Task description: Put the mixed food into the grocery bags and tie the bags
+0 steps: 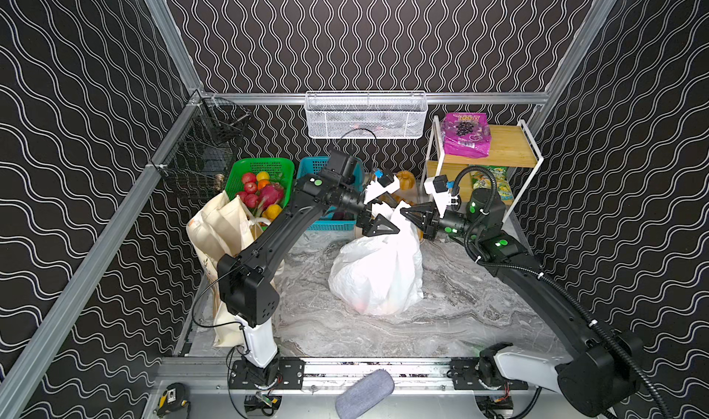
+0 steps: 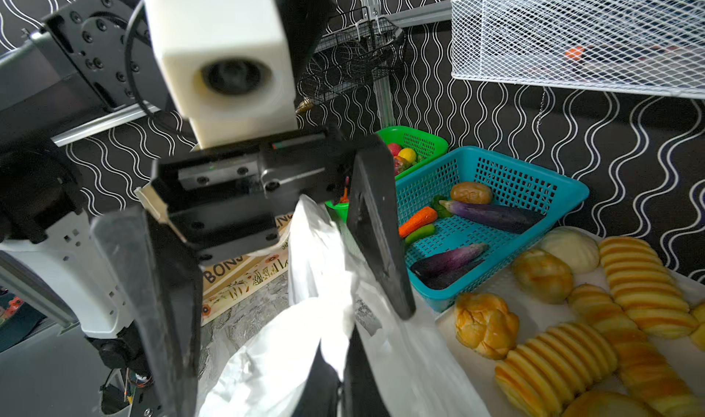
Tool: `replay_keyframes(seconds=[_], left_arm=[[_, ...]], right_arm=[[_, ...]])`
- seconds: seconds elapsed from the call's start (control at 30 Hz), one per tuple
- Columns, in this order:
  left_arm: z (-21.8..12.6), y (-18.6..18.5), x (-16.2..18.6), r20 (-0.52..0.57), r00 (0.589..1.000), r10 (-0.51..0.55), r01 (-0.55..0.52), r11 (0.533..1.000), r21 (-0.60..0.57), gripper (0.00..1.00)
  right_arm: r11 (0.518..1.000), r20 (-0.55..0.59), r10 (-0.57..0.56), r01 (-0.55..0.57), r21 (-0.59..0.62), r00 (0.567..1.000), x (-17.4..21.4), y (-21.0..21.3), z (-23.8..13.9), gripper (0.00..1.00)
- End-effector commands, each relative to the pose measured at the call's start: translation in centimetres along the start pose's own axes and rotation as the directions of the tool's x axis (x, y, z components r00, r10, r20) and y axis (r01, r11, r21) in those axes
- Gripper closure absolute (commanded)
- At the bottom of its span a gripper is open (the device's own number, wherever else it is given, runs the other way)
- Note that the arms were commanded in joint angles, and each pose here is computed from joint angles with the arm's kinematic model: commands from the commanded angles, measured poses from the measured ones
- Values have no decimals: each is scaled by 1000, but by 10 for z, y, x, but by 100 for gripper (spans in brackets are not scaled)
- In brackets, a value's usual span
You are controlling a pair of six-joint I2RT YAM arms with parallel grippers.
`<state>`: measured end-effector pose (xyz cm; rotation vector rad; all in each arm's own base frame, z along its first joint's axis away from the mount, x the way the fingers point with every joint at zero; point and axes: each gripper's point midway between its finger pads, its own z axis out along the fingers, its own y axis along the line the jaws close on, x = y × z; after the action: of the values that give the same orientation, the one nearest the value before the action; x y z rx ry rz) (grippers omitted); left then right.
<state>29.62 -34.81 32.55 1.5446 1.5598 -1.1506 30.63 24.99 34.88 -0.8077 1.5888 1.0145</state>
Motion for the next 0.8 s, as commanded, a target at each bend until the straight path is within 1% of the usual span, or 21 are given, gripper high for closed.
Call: replay_keyframes(seconds=[0.0,0.07,0.13,0.17,0.3,0.33,0.43,0.47,0.57,0.6,0.7,0.77], left_arm=[[4,0,19,-96,995,-25,21,999,-44,1],[2,3,21,-104,994,-36,27,996,-83,4],[-1,7,24,-117,993,-35,18,991,-136,9],[-2,6,24,-114,993,-31,14,989,-148,12],[-2,6,22,-105,994,-16,-5,981,-195,30],[-2,6,21,-101,995,-10,-10,980,-199,32],[1,4,15,-72,997,-4,-9,983,-184,32],[4,3,13,-67,998,-5,-7,984,-176,30],[10,1,16,-91,996,-8,-7,987,-160,27],[12,1,19,-102,995,-14,-3,987,-162,28],[12,3,23,-123,992,-30,8,985,-172,38],[12,6,24,-127,991,-33,8,981,-192,39]], right_arm=[[1000,27,-19,19,13,999,-7,1,-3,100],[1000,30,-21,21,17,999,-9,1,-3,100],[1000,31,-20,19,22,999,-10,0,-3,100],[1000,31,-19,19,20,999,-10,1,-3,100],[1000,38,-22,21,15,999,-12,2,-5,100],[1000,39,-22,22,15,999,-12,3,-5,100],[1000,44,-22,21,12,999,-14,4,-5,100],[1000,45,-22,21,12,999,-14,4,-5,100],[1000,49,-25,25,16,998,-15,4,-6,100],[1000,50,-25,24,19,998,-15,4,-6,100],[1000,52,-24,23,20,998,-16,4,-7,100],[1000,54,-25,24,18,998,-16,5,-7,100]])
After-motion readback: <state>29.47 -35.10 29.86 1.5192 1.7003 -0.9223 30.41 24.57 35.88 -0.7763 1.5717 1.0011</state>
